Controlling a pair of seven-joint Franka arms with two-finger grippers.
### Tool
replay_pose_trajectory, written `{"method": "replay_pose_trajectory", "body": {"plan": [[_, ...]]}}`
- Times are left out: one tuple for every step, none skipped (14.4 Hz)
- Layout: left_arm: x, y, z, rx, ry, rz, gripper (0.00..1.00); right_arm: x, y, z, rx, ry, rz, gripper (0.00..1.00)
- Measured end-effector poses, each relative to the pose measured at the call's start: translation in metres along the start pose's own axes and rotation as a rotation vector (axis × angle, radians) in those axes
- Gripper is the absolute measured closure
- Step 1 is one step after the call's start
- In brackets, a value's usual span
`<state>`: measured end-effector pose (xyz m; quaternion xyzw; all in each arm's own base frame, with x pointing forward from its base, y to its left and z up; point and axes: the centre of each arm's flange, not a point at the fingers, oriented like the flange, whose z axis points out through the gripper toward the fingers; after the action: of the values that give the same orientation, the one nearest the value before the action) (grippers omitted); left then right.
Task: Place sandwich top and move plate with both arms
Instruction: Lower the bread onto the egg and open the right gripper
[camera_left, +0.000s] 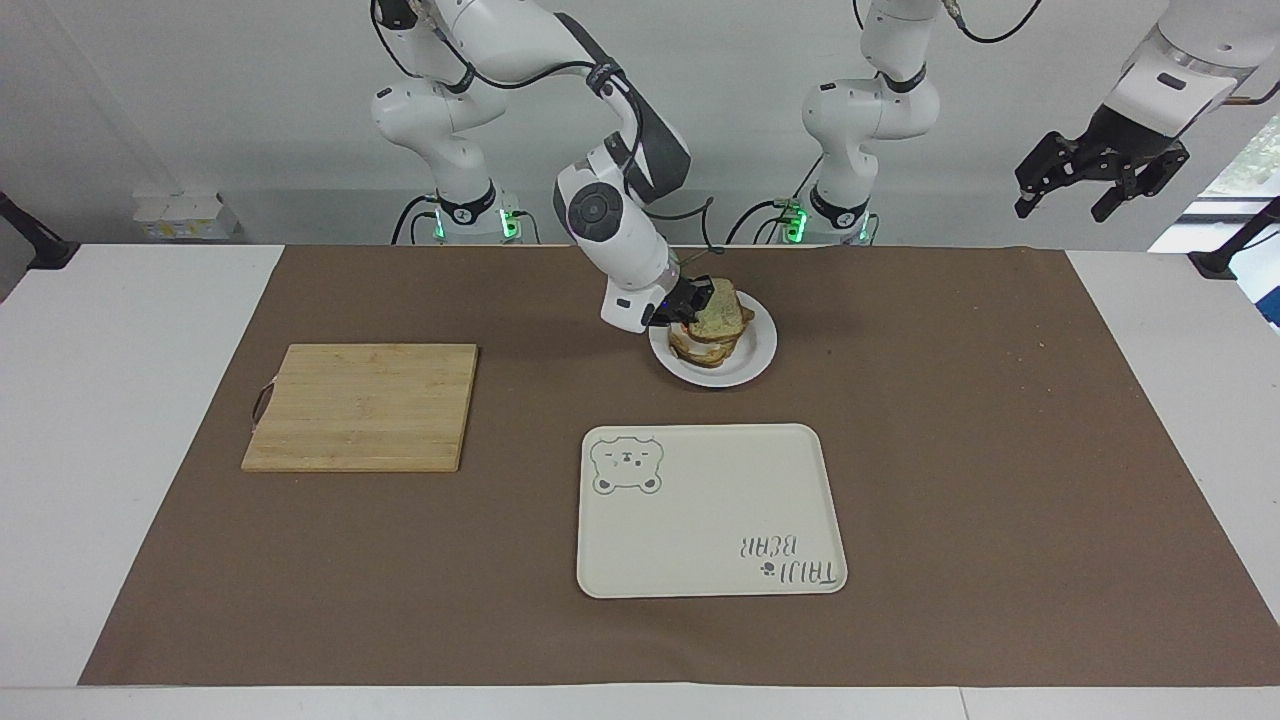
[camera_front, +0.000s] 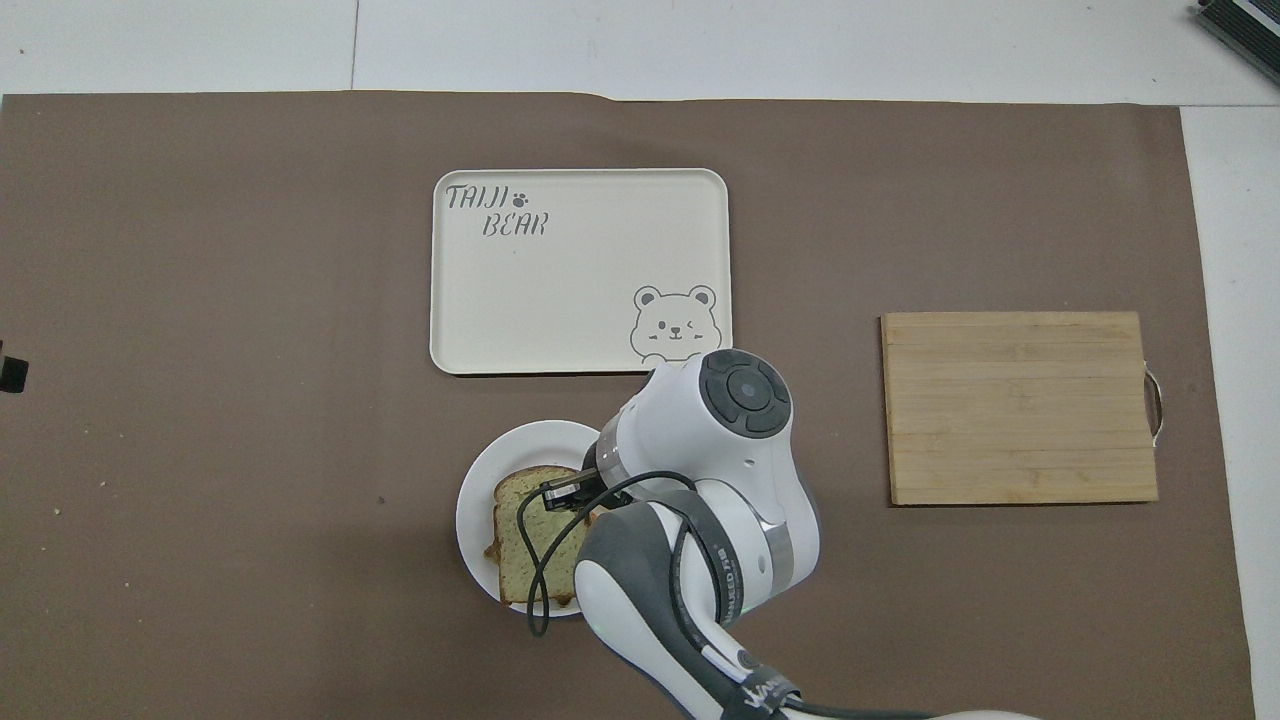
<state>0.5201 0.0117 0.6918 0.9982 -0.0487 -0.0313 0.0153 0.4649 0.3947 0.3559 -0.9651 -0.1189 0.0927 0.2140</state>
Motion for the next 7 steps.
{"method": "replay_pose_trajectory", "body": {"plan": [[0.0, 0.0, 0.0, 0.0, 0.0, 0.0, 0.0, -0.001, 0.0, 0.005, -0.003, 0.003, -0.001, 0.89], [0.0, 0.0, 0.0, 0.0, 0.0, 0.0, 0.0, -0.001, 0.001, 0.008, -0.005, 0.003, 0.001, 0.89], [0.0, 0.0, 0.0, 0.0, 0.0, 0.0, 0.0, -0.002, 0.003, 0.01, -0.007, 0.0, 0.005, 0.89], [0.0, 0.0, 0.0, 0.0, 0.0, 0.0, 0.0, -0.001, 0.006, 0.011, -0.009, -0.002, 0.013, 0.89], [0.0, 0.0, 0.0, 0.0, 0.0, 0.0, 0.0, 0.0, 0.008, 0.013, -0.009, 0.002, 0.03, 0.89], [0.0, 0.0, 0.0, 0.0, 0.0, 0.0, 0.0, 0.001, 0.009, 0.013, -0.009, 0.013, 0.044, 0.89], [0.0, 0.0, 0.0, 0.0, 0.0, 0.0, 0.0, 0.002, 0.01, 0.015, -0.009, 0.017, 0.056, 0.89]]}}
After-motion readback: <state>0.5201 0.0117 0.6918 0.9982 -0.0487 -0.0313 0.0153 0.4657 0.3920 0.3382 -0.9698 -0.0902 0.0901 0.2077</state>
